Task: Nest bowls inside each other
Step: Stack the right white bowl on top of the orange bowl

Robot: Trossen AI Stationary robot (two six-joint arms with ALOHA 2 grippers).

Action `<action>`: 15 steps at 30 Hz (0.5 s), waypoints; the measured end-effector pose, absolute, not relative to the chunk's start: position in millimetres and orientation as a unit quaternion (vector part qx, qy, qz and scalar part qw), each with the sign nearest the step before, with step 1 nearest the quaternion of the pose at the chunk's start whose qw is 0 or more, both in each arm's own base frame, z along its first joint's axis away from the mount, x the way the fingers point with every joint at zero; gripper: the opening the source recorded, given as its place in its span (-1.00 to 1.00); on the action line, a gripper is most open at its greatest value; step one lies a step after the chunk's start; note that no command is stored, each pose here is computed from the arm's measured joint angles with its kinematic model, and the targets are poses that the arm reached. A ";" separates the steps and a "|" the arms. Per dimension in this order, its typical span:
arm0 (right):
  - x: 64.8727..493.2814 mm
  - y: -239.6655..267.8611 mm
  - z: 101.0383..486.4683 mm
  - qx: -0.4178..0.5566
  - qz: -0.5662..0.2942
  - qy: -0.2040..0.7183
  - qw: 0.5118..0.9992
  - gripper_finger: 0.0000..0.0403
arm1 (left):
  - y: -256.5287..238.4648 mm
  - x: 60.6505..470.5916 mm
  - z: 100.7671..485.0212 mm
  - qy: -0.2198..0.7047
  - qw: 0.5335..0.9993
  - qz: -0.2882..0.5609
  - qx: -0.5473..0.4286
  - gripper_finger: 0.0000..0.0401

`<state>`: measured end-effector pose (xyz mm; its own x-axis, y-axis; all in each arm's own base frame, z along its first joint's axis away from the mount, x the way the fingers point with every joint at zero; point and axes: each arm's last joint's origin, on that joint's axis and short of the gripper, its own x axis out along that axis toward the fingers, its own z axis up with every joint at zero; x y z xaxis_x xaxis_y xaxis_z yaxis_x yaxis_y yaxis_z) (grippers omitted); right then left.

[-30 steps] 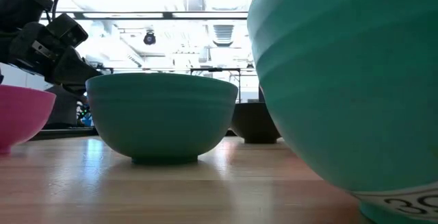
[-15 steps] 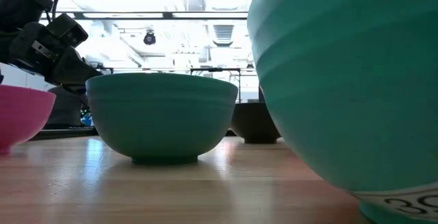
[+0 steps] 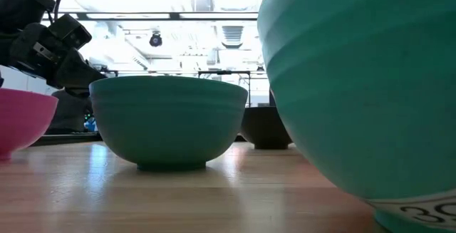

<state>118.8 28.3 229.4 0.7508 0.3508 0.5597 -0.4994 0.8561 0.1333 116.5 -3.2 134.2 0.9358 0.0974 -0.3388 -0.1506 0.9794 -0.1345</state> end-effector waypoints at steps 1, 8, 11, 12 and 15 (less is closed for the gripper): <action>123.1 30.9 231.2 0.139 0.235 -0.259 0.926 -0.87 | -3.3 116.5 134.2 0.168 0.981 0.063 -0.080 -1.00; 172.7 61.8 242.5 0.112 0.272 -0.180 0.939 -0.87 | -3.3 116.5 134.2 0.168 0.981 0.063 -0.079 -1.00; 198.5 77.3 246.7 0.090 0.282 -0.162 0.941 -0.87 | -3.3 116.5 134.2 0.168 0.981 0.063 -0.079 -1.00; 206.6 81.7 248.0 0.082 0.283 -0.159 0.942 -0.87 | -3.2 116.5 134.2 0.168 0.981 0.063 -0.080 -1.00; 229.1 91.7 257.2 0.056 0.282 -0.167 0.943 -0.87 | -3.1 116.5 134.2 0.167 0.981 0.066 -0.079 -1.00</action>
<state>229.1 91.7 257.2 0.7849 0.5134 0.3468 -0.5509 0.8345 0.0116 116.5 -3.1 134.2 0.9352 0.1040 -0.3384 -0.1566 0.9788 -0.1320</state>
